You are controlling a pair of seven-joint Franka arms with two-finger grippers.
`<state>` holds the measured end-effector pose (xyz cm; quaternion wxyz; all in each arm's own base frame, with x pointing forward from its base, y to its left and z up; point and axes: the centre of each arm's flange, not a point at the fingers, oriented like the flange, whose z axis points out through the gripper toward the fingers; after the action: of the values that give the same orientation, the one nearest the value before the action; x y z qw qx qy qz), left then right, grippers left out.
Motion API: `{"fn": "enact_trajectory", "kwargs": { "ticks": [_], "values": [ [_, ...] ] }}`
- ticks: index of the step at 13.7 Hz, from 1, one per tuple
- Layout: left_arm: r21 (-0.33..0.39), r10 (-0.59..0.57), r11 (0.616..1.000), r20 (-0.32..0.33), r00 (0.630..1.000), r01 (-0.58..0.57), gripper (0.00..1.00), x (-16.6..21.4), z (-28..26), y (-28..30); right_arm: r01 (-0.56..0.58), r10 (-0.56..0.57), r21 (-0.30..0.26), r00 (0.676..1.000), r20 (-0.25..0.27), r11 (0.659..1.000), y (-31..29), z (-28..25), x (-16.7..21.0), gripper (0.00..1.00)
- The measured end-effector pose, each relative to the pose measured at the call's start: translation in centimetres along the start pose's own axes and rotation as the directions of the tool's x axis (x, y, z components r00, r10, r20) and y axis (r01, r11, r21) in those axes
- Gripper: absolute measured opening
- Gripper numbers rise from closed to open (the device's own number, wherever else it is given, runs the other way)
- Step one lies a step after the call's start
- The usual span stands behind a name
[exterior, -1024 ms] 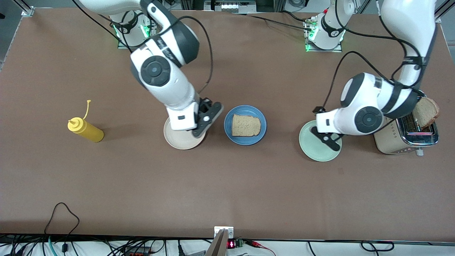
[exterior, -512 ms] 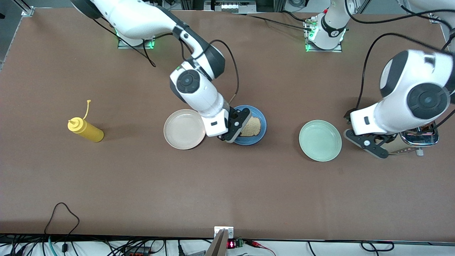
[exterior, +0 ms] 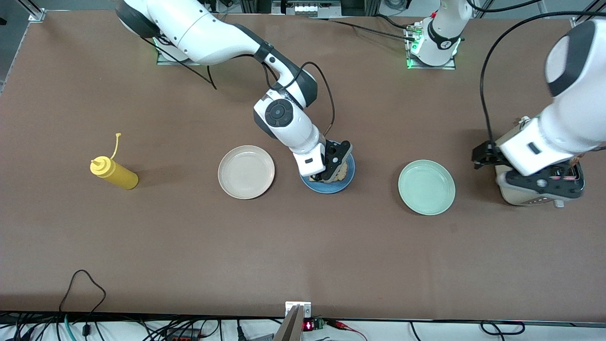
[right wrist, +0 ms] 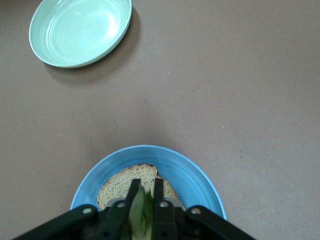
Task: Make sandwich in blue plate with both arms
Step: 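Carry the lettuce over the bread on the blue plate with the right gripper, then open the right gripper to drop the lettuce onto the bread, then withdraw, then reach the right gripper to the yellow mustard bottle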
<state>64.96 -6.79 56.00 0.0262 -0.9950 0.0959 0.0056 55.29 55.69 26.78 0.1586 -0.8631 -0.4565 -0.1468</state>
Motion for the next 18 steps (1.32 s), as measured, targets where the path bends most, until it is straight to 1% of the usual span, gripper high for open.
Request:
{"fn": "enact_trajectory", "kwargs": {
  "ticks": [1,2,3,4,6,7,8,10,11,13,14,15,16,17,18],
  "values": [
    [-0.007,-0.026,1.0,0.0,1.0,0.026,1.0,-0.1,0.0,-1.3,0.019,-0.019,-0.017,1.0,0.003,1.0,0.1,-0.2,0.1,0.33],
    [-0.012,-0.044,0.999,0.004,0.999,0.044,1.0,-0.3,0.1,-2.2,0.031,-0.031,-0.034,0.999,0.014,0.999,0.6,-0.9,0.4,0.41],
    [-0.014,-0.055,0.998,0.008,0.998,0.056,1.0,-0.4,0.2,-2.6,0.035,-0.034,-0.046,0.999,0.037,0.998,1.2,-2.0,0.7,0.53],
    [-0.015,-0.063,0.998,0.009,0.998,0.063,1.0,-0.4,0.1,-2.6,0.037,-0.033,-0.061,0.998,0.052,0.997,2.0,-3.7,1.2,0.62],
    [-0.013,-0.069,0.998,0.001,0.998,0.069,1.0,-0.5,-0.5,-2.1,0.052,-0.046,-0.126,0.998,0.053,0.991,3.7,-8.2,2.3,0.85],
    [-0.011,-0.07,0.998,0.0,0.998,0.07,1.0,-0.7,-0.8,-2.0,0.055,-0.046,-0.158,0.997,0.062,0.986,4.5,-10.4,2.6,0.94],
    [-0.009,-0.07,0.997,0.004,0.998,0.07,1.0,-0.9,-1.1,-1.9,0.051,-0.037,-0.187,0.996,0.077,0.981,5.5,-12.7,2.7,1.0],
    [-0.007,-0.071,0.997,0.012,0.997,0.071,1.0,-1.2,-1.3,-1.9,0.015,0.009,-0.246,0.995,0.096,0.969,8.5,-17.8,2.4,1.0],
    [-0.006,-0.072,0.997,0.014,0.997,0.072,1.0,-1.2,-1.3,-2.0,-0.02,0.05,-0.273,0.993,0.103,0.962,11.0,-21.0,1.6,1.0],
    [-0.006,-0.073,0.997,0.016,0.997,0.073,1.0,-1.2,-1.2,-2.1,-0.075,0.115,-0.321,0.987,0.107,0.944,16.3,-28.5,-1.0,1.0],
    [-0.006,-0.074,0.997,0.017,0.997,0.074,1.0,-1.2,-1.2,-2.1,-0.106,0.151,-0.326,0.982,0.116,0.939,18.4,-32.2,-2.9,1.0],
    [-0.006,-0.074,0.997,0.017,0.997,0.074,1.0,-1.3,-1.2,-2.1,-0.133,0.179,-0.299,0.975,0.134,0.945,20.2,-35.7,-5.3,1.0],
    [-0.006,-0.074,0.997,0.018,0.997,0.074,1.0,-1.3,-1.2,-2.1,-0.141,0.182,-0.248,0.971,0.152,0.959,21.8,-38.8,-7.8,1.0],
    [-0.006,-0.074,0.997,0.018,0.997,0.074,1.0,-1.3,-1.2,-2.1,-0.134,0.165,-0.193,0.973,0.158,0.972,23.6,-41.7,-10.4,1.0],
    [-0.006,-0.074,0.997,0.018,0.997,0.074,1.0,-1.3,-1.2,-2.1,-0.12,0.142,-0.148,0.979,0.148,0.982,25.8,-44.2,-13.4,1.0]
  ]
}}
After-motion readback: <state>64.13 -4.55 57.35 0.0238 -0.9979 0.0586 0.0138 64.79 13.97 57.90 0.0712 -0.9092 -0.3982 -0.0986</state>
